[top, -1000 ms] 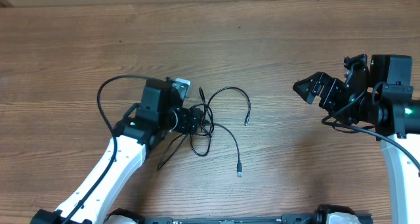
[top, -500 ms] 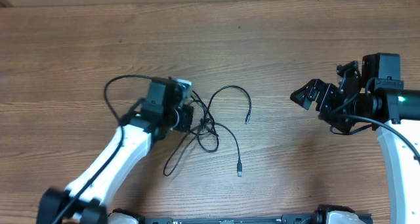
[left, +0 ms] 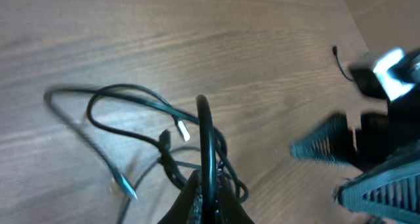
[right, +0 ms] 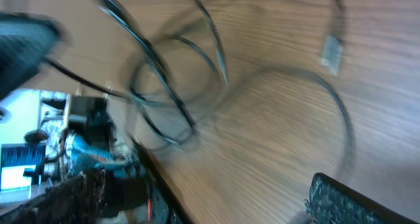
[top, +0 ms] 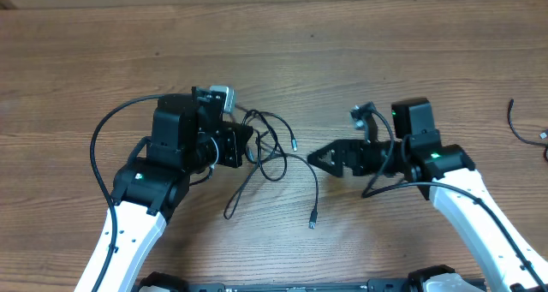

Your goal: Untangle cables

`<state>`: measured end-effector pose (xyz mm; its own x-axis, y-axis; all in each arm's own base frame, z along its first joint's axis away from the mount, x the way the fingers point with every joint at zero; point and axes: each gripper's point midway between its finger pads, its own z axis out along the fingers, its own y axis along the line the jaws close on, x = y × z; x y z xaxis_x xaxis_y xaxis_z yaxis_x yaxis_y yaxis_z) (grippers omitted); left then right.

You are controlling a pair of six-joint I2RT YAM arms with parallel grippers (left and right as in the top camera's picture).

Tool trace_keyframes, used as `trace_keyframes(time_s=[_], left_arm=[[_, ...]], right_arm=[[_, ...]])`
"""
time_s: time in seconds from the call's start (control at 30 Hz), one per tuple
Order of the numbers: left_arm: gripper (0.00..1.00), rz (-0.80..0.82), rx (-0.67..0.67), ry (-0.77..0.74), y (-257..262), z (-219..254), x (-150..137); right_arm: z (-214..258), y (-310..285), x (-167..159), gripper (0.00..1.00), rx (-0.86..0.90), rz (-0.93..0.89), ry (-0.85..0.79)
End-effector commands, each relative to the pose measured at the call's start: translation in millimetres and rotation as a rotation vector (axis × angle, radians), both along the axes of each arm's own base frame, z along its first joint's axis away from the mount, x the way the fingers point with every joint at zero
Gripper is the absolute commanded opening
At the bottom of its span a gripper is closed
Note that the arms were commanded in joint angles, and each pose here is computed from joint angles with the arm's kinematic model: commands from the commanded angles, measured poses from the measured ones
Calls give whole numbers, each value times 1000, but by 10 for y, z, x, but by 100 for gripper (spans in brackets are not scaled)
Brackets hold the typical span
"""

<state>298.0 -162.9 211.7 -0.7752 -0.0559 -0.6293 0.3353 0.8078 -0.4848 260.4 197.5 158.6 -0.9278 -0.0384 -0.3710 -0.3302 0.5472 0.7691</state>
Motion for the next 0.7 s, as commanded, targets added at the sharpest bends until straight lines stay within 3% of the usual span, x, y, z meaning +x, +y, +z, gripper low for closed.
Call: trace_keyframes(time_s=[0.0, 0.07, 0.2, 0.4, 0.47, 0.53, 0.57, 0.63, 0.67], left_arm=[[4, -92, -90, 5, -161, 163, -118], [4, -138, -126, 8, -232, 209, -173], [4, -149, -135, 19, -246, 207, -200], [4, -129, -118, 14, -216, 190, -171], [4, -137, -127, 17, -230, 198, -184], [4, -169, -156, 26, -279, 228, -233], [4, -201, -183, 30, -325, 264, -276], [4, -236, -213, 27, -374, 316, -314], [4, -244, -227, 24, -392, 343, -319]], right_arm=[[218, 247, 21, 97, 64, 37, -64], [211, 353, 111, 90, 26, -4, -105], [128, 486, 140, 60, -67, -42, -164], [44, 646, -91, 61, -95, 26, -135], [-16, 615, -57, 55, -136, -13, -132], [-78, 537, 42, 34, -182, -106, -113], [-111, 499, 89, 16, -203, -148, -103], [-206, 409, 169, 4, -246, -230, -70], [-286, 364, 185, 4, -273, -262, -41]])
